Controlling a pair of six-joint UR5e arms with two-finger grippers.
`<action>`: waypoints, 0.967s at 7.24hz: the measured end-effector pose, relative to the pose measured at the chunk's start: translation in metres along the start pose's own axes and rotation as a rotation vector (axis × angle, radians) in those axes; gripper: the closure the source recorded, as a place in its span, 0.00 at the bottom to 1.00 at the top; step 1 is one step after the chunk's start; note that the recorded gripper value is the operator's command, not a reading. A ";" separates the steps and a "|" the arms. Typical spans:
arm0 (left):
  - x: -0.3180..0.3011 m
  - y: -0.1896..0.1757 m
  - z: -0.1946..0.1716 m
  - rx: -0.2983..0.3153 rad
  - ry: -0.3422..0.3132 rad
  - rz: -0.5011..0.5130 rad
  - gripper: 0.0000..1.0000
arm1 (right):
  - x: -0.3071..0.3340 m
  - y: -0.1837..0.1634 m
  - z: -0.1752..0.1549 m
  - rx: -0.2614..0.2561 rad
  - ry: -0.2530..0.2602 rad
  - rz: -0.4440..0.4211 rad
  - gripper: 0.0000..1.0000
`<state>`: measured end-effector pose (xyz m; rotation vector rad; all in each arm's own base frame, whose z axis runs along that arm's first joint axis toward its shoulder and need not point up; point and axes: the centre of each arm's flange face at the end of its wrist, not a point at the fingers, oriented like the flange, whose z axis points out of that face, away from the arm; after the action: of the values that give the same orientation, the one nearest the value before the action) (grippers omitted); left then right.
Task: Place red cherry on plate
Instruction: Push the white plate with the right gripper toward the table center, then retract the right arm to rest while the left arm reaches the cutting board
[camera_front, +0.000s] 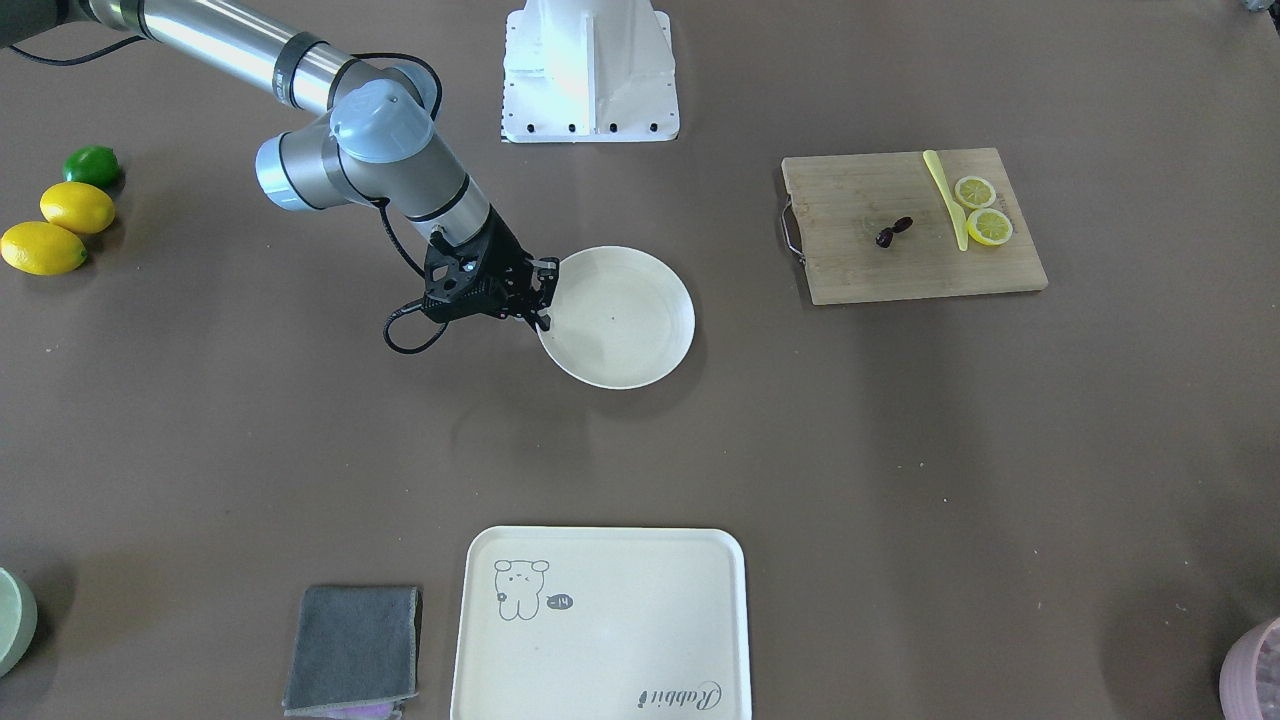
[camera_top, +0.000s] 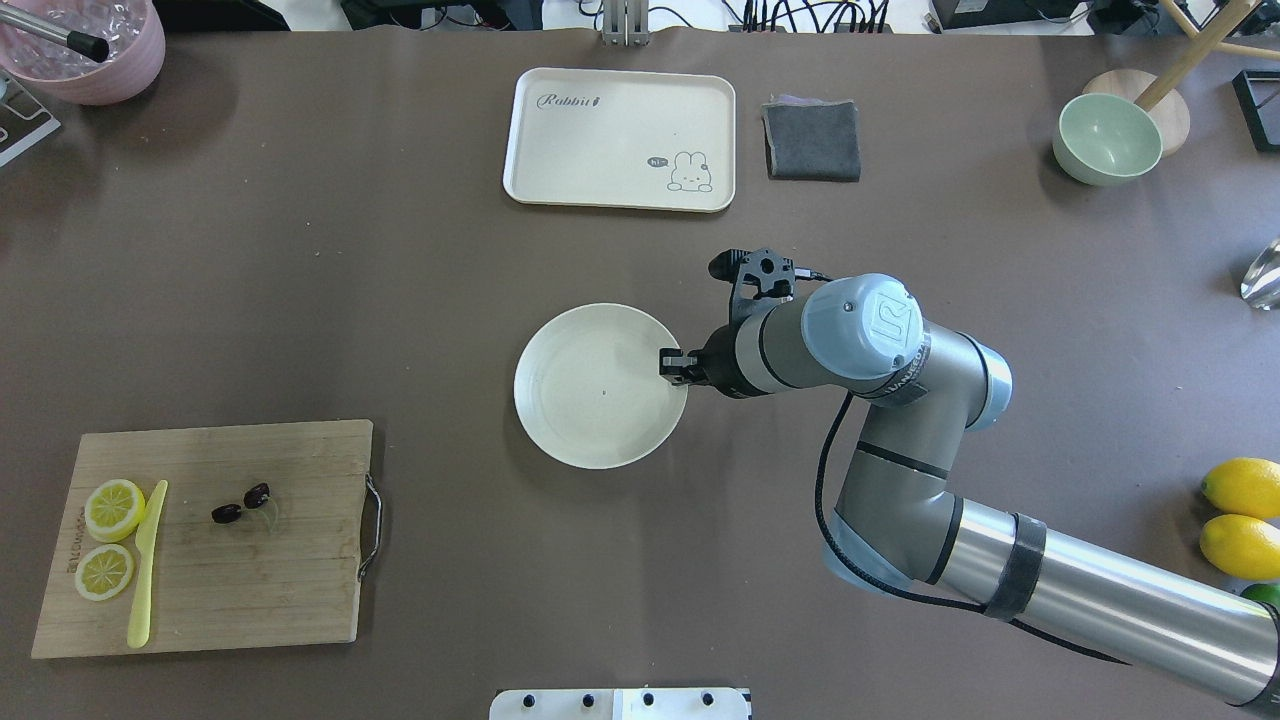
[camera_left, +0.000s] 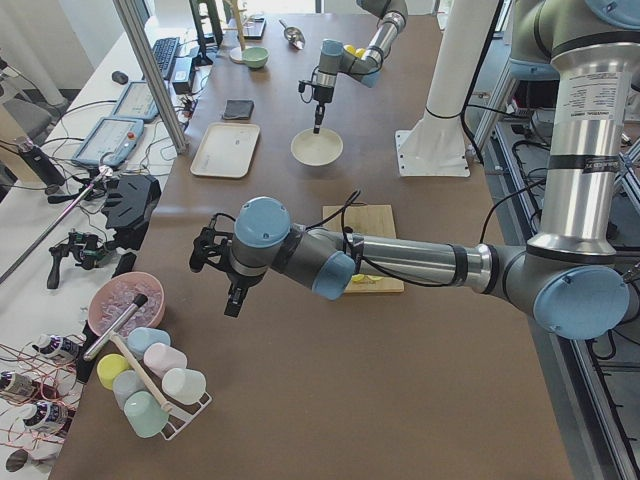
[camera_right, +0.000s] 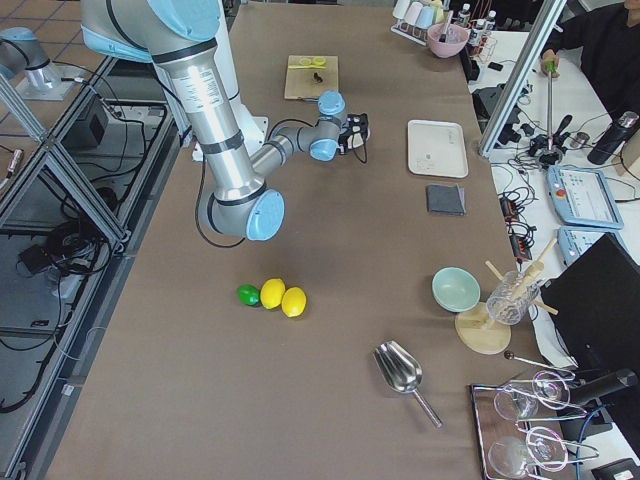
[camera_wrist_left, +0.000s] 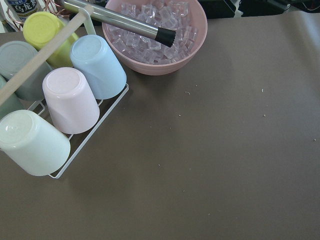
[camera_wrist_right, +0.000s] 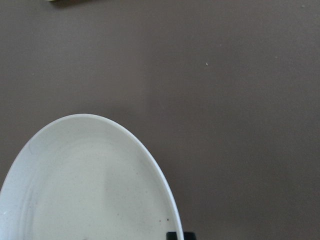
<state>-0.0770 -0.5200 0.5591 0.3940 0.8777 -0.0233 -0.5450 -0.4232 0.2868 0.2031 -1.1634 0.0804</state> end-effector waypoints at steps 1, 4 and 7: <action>0.000 0.000 0.000 0.000 0.000 0.000 0.02 | 0.003 0.002 0.002 -0.003 0.006 -0.002 0.01; 0.003 -0.002 -0.002 0.006 0.001 0.008 0.02 | 0.001 0.003 0.000 0.024 0.011 -0.006 0.00; 0.029 -0.016 -0.014 0.039 0.013 0.036 0.02 | 0.006 -0.065 -0.071 -0.001 0.026 0.020 0.00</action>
<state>-0.0717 -0.5260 0.5240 0.4467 0.8842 -0.0051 -0.4681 -0.4724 0.2576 0.1891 -1.1400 0.0993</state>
